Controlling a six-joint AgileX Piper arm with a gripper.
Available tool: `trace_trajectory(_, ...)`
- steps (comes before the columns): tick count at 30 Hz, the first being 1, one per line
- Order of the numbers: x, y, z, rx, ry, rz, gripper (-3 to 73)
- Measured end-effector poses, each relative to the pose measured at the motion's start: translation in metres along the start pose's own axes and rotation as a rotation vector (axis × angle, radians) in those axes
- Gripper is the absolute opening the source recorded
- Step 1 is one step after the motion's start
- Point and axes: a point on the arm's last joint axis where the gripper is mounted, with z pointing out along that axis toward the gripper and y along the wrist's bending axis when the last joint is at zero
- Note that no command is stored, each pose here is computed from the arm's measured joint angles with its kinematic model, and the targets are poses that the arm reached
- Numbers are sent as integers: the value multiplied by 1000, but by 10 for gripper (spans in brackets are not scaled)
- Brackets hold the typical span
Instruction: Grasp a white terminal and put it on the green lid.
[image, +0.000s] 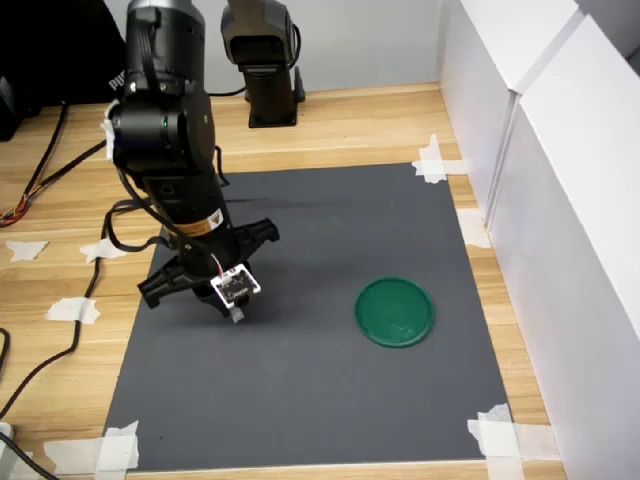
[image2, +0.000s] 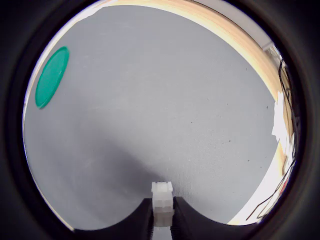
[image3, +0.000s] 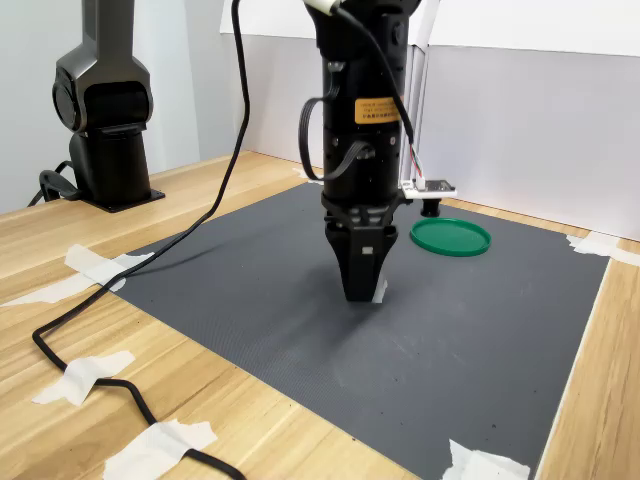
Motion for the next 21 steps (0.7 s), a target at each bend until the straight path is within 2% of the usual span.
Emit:
trace_trajectory(4,-8,12,-18,-8,-3,-54,87)
trace_trajectory(11,-36,42,-51,-100,-6,-112,87)
trace_trajectory(21,-79,95,-74,-107,-74,-157,87)
